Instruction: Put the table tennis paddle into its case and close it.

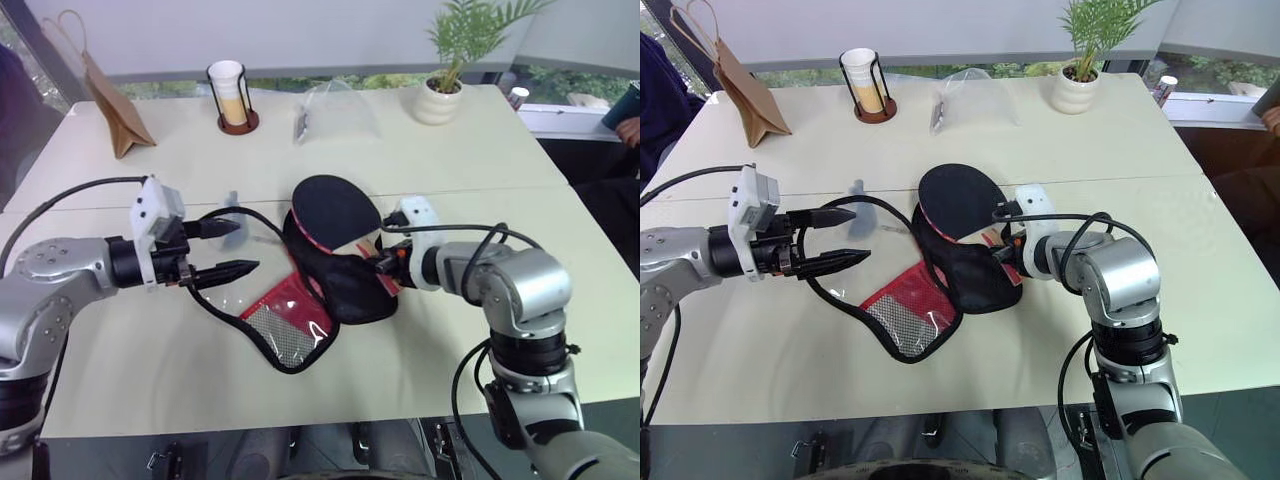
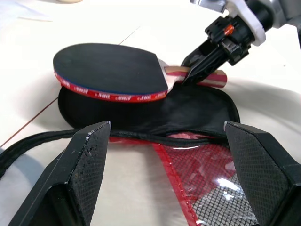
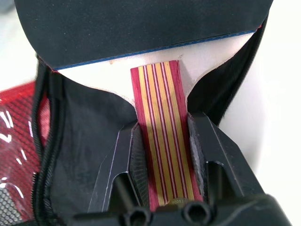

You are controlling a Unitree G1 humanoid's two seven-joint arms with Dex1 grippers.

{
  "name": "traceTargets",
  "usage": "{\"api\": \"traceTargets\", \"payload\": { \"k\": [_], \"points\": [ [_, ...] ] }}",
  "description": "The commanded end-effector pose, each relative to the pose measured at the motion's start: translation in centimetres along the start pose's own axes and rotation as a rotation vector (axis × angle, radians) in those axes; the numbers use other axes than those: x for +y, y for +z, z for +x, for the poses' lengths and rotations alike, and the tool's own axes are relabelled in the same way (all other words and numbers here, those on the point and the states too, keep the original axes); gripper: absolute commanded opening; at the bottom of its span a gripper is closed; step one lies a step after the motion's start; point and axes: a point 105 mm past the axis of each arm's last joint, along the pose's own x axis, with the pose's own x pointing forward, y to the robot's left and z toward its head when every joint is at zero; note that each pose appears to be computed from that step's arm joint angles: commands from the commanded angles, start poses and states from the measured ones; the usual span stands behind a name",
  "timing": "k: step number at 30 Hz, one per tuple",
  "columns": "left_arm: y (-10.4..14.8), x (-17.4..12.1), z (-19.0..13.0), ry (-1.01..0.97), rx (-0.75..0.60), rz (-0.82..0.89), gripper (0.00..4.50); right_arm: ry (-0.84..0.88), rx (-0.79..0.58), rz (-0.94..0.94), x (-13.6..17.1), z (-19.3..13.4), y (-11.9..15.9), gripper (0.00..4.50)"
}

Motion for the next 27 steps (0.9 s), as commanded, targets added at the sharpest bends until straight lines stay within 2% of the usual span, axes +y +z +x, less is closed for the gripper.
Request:
{"api": "traceTargets", "payload": {
  "k": [1,16,27],
  "points": [
    [1.0,-0.3,-0.5,0.009,-0.013,0.041,3.98,0.021,-0.039,-0.028,1.1,-0.3,0.7,0.81],
    [0.7,-0.7,-0.6,0.028,-0.011,0.029,3.98,0.058,-0.013,0.002,2.7,0.6,0.0,0.81],
    [0.5,-0.7,-0.7,0.038,-0.01,0.024,3.98,0.036,0.025,0.004,2.6,0.9,-0.6,0.81]
  ]
}}
